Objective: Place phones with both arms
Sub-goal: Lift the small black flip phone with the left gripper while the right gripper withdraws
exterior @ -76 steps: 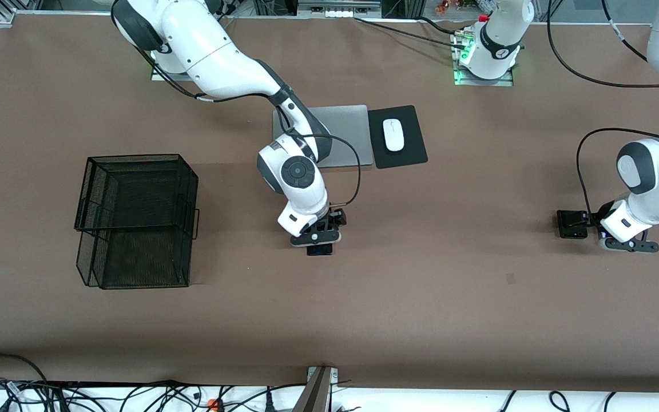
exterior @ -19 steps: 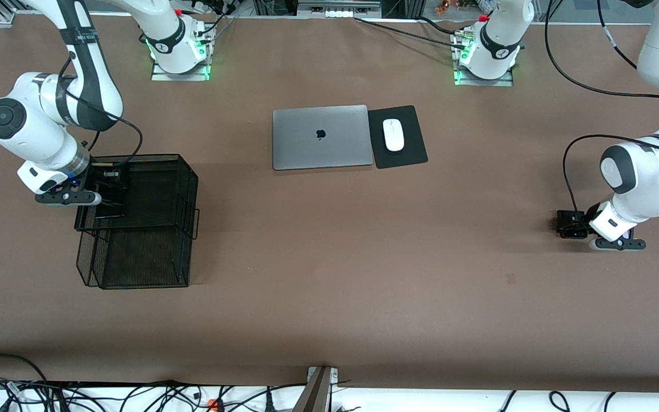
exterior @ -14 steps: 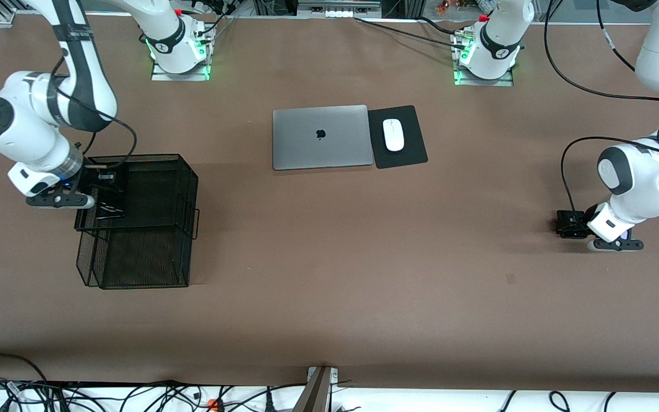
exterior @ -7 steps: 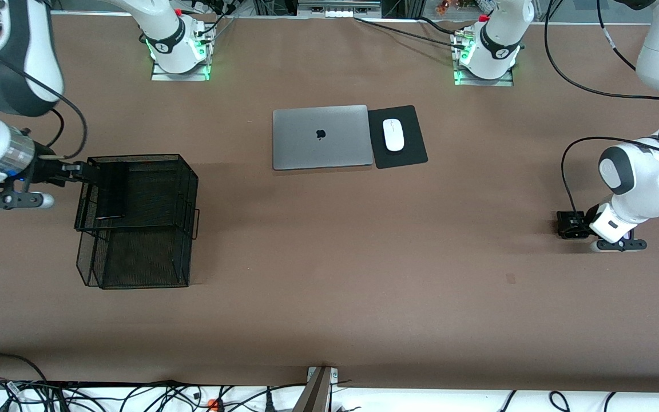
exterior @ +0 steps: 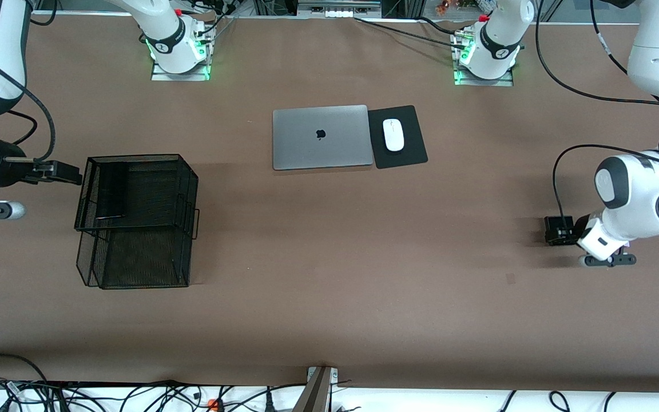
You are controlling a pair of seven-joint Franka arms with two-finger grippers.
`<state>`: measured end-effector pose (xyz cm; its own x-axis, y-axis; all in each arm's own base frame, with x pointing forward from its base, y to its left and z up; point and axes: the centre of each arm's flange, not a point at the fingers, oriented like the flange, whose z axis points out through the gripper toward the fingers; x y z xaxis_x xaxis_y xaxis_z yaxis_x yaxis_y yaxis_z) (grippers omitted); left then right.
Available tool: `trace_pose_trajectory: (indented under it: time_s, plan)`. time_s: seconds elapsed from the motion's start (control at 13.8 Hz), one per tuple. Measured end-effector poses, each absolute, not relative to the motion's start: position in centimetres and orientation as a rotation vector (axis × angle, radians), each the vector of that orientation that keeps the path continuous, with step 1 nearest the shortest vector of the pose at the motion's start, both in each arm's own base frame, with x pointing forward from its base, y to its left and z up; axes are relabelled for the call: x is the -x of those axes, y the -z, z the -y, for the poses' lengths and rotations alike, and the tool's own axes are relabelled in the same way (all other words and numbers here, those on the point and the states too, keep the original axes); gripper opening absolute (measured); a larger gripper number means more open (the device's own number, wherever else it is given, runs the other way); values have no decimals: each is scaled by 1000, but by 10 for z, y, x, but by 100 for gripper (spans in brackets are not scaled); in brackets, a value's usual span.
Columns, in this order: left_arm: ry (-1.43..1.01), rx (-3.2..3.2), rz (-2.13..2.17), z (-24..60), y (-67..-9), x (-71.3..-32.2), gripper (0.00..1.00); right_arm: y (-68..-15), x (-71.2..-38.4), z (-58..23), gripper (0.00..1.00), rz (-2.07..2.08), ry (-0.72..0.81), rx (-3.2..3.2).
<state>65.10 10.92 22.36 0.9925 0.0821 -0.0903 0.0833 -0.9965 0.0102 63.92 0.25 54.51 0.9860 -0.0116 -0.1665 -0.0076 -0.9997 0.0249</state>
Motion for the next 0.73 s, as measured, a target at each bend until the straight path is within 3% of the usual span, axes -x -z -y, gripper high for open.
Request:
trace_pose_trajectory:
  time_s: [0.29,0.73]
  plan:
    - [140,-3139,-117,6,-258,-678,81,-542,-641,0,100,26,265,-3116]
    - [152,-3159,-112,168,-253,-656,81,-538,-642,-25,100,-32,272,-3140]
